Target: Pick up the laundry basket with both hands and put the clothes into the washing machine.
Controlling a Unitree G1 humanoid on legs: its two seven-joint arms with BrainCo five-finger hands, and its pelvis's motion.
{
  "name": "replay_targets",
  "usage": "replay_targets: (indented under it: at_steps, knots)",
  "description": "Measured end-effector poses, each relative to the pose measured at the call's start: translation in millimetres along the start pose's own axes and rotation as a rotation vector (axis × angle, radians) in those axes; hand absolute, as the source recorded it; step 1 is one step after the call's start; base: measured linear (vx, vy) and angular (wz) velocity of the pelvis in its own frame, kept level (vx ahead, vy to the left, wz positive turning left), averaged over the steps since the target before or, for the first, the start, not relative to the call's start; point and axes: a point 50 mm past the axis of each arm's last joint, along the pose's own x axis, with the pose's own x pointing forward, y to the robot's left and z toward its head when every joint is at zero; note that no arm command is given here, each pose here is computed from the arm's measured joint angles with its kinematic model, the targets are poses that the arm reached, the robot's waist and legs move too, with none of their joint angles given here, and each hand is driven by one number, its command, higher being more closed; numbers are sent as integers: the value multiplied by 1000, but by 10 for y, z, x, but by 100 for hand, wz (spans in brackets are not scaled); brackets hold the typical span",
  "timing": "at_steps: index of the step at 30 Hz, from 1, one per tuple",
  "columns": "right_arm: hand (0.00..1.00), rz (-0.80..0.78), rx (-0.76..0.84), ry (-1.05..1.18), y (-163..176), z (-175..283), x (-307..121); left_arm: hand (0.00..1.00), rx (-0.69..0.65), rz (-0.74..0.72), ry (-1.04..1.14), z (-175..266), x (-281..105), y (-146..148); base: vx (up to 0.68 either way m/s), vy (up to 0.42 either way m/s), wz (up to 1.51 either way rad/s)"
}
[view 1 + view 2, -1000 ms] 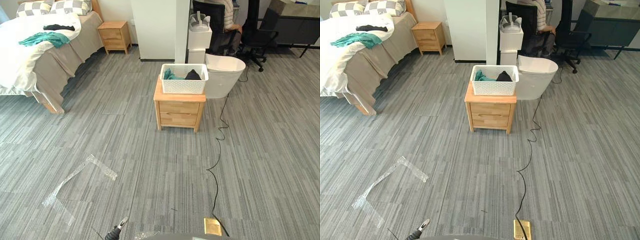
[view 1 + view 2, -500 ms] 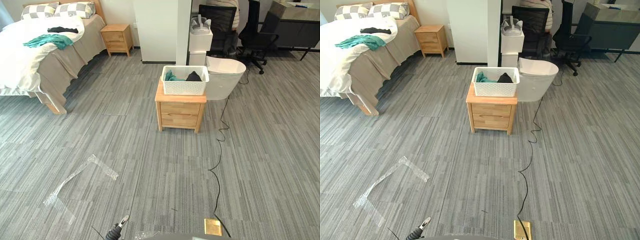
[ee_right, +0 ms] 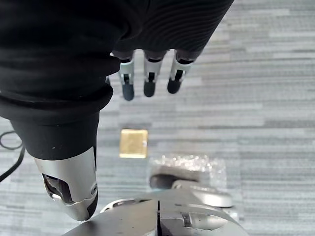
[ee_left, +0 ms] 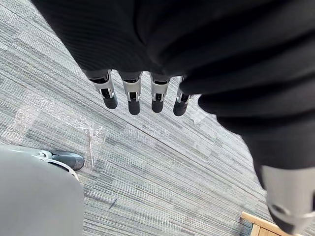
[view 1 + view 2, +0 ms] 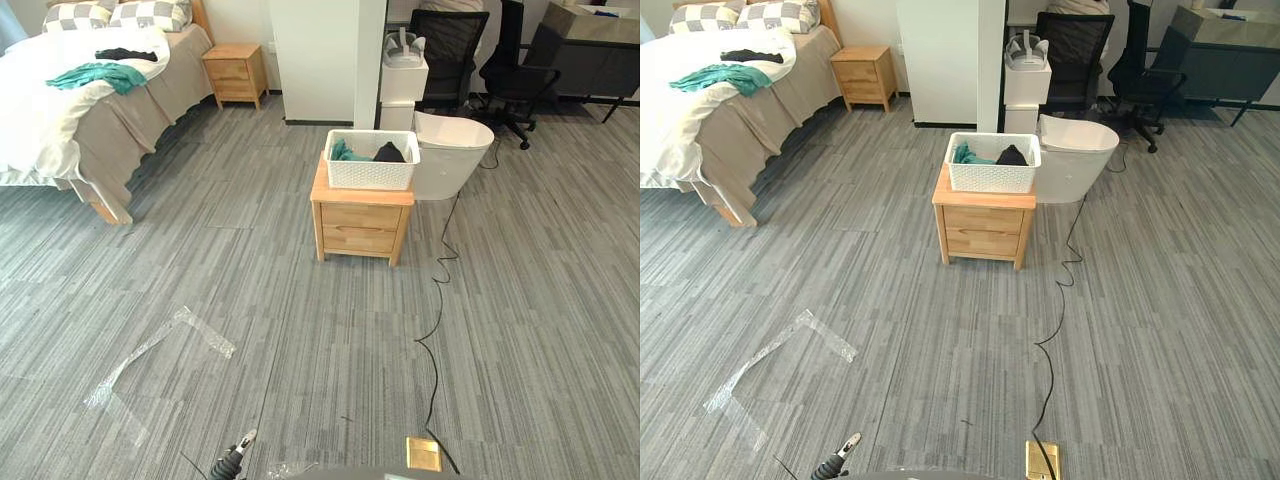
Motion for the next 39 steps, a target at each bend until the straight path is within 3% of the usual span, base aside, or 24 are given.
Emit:
replay_targets:
  at_steps: [8,13,21,26,29,34,39]
  knots:
    - [0,4,29,-5,26,16,-3,0,-28,10,-10,30,4,26,-35,-26,9]
    - [0,2,50,-25,21,87,4,0,-139,34,-98,242,15,81,-55,-59,11]
    - [0,-12,64,-114,-48,436,37,0,-262,17,-83,154,0,-21,121,77,-58]
    - [0,-30,64,-42,-97,127,16,0,-330,55,-31,-114,-80,45,409,277,-56]
    - [0,-12,129,-26,72,100,-7,0,-345,107,-53,-55,-87,235,617,197,9]
    - [0,-78,271,-60,-69,377,24,0,-245,62,-58,28,-58,159,518,57,38]
    - [0,-284,596,-87,-312,720,-10,0,-231,12,-96,198,-4,-15,528,-154,61]
